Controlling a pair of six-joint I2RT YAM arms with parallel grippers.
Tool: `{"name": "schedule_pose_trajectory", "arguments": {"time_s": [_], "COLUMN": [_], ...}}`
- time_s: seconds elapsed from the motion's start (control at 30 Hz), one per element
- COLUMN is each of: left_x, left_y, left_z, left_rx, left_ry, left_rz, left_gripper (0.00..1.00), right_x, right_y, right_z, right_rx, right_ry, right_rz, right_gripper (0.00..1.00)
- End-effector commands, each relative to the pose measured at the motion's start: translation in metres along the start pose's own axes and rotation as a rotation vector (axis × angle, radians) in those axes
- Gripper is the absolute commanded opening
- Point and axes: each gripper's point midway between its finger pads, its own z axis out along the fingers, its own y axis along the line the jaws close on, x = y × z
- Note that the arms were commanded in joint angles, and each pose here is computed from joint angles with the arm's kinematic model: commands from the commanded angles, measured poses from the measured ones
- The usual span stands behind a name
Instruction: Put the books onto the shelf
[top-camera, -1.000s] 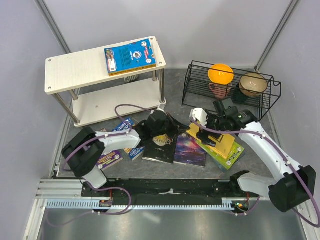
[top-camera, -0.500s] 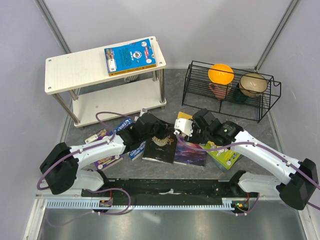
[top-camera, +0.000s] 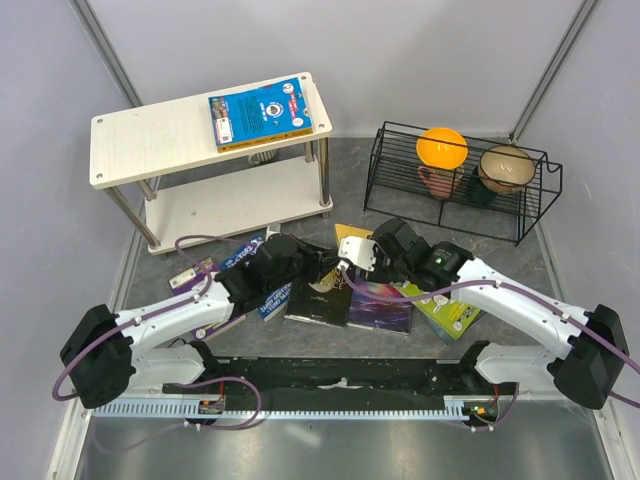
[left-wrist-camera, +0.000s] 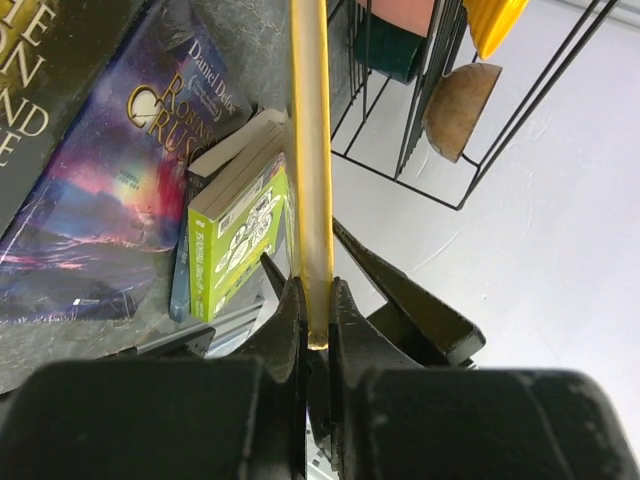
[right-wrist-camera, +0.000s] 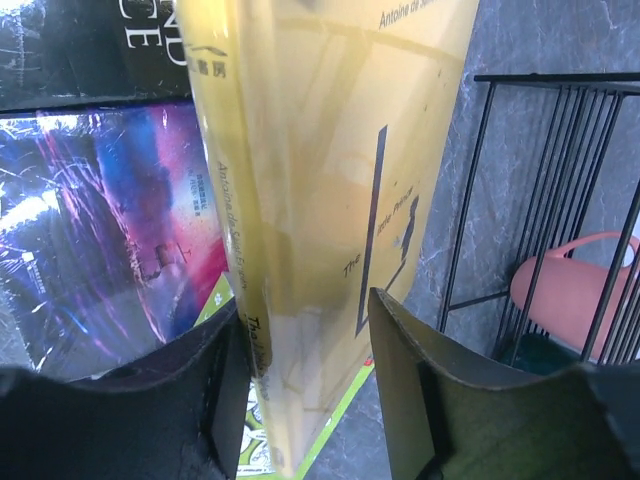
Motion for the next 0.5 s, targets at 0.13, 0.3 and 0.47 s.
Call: {"name": "schedule_pose_trajectory", "arguments": {"time_s": [0.13,0.3,0.47], "left_x": [0.006,0.002,-0.007], "left_y": [-0.052,-0.061,-0.054], "left_z": [-0.028,-0.047,-0.065], "left_rx": [0.205,0.263,0.267], "left_ry": [0.052,0.041,-0.007], "left_rz": [-0.117,-0.089,0.1], "left_gripper": [0.02,0.02,0.17], "right_x": [-0.035,-0.061,-0.082], "right_y": [-0.027,-0.042,-0.042], "right_z": [-0.006,-0.028,-0.046], "right_rx": [0.086,0.089,0.017], "right_ry": [-0.102,-0.177,-0.235], "right_rz": [0.037,0.055,0.065], "right_gripper": [0.19,0.0,0.0]}}
